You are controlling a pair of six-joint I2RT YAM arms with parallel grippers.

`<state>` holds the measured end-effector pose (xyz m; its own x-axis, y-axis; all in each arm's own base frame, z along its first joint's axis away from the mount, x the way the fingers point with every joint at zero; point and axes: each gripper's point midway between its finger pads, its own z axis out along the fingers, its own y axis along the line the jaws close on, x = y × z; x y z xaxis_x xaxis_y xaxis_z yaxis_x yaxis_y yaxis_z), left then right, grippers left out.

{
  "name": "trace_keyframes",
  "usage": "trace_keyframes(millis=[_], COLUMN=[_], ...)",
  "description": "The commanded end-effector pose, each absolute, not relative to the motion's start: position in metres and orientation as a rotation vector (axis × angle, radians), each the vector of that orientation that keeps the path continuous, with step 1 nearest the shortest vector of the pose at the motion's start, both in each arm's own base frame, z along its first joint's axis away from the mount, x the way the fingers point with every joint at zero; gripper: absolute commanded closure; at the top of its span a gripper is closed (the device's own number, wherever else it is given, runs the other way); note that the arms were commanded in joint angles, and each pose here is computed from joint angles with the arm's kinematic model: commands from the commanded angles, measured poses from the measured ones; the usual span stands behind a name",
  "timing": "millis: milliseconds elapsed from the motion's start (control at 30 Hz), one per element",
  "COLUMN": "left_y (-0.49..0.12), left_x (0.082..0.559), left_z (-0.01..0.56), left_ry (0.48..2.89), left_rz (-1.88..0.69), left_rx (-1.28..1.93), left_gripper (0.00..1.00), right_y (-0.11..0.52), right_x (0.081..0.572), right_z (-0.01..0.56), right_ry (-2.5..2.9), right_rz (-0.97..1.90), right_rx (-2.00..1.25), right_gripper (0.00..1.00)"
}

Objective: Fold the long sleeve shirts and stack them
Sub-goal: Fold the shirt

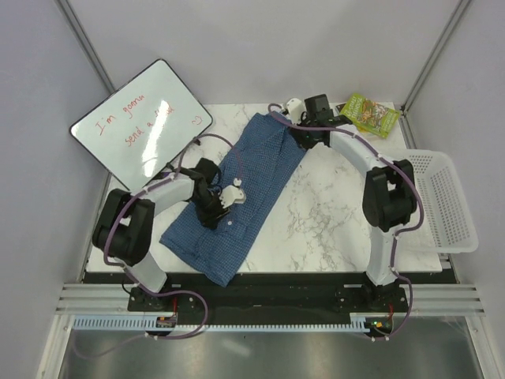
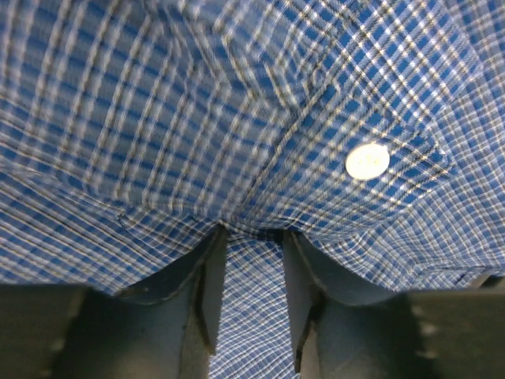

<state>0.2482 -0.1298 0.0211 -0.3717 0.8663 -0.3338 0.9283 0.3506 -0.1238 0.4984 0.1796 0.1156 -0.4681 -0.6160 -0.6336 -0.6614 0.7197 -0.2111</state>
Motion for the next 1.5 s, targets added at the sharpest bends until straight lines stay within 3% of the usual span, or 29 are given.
trace_keyframes(millis=[0, 167, 300, 500, 767, 967, 1133, 1300, 1400, 1467], left_y=[-0.152, -0.235, -0.286, -0.261, -0.232, -0.232, -0.230, -0.242, -0.248, -0.246], left_x=[0.237, 0.210, 0.194, 0.233, 0.312, 0.333, 0.360, 0.391, 0.385, 0.376], left_z=[0.002, 0.012, 0.046, 0.106, 0.089, 0.051, 0.033, 0.052, 0.103, 0.133], left_ry=[2.410, 2.378, 2.400, 2.334, 2.491, 2.614, 2.650, 2.610, 2.471, 2.376], left_rz=[-0.345, -0.503, -0.716, -0.858, -0.927, -0.974, -0.958, -1.042, -1.103, -1.095], left_rx=[1.754, 1.803, 1.684, 1.335, 0.888, 0.739, 0.648, 0.587, 0.674, 0.766], left_gripper=[0.60, 0.64, 0.61, 0.52, 0.50, 0.51, 0.53, 0.53, 0.49, 0.46], right_y=[0.186, 0.153, 0.151, 0.167, 0.197, 0.181, 0.188, 0.204, 0.212, 0.219], right_x=[0.462, 0.458, 0.454, 0.431, 0.393, 0.422, 0.460, 0.492, 0.484, 0.467], right_z=[0.140, 0.120, 0.108, 0.084, 0.055, 0.003, -0.008, 0.025, 0.078, 0.136], right_ry=[2.259, 2.411, 2.460, 2.513, 2.566, 2.633, 2.601, 2.511, 2.397, 2.268], right_rz=[0.274, 0.398, 0.473, 0.584, 0.664, 0.495, 0.452, 0.489, 0.562, 0.617], right_rx=[-0.893, -0.730, -0.736, -0.769, -0.801, -0.841, -0.823, -0.821, -0.871, -0.915], right_gripper=[0.60, 0.61, 0.64, 0.66, 0.67, 0.70, 0.70, 0.70, 0.66, 0.59])
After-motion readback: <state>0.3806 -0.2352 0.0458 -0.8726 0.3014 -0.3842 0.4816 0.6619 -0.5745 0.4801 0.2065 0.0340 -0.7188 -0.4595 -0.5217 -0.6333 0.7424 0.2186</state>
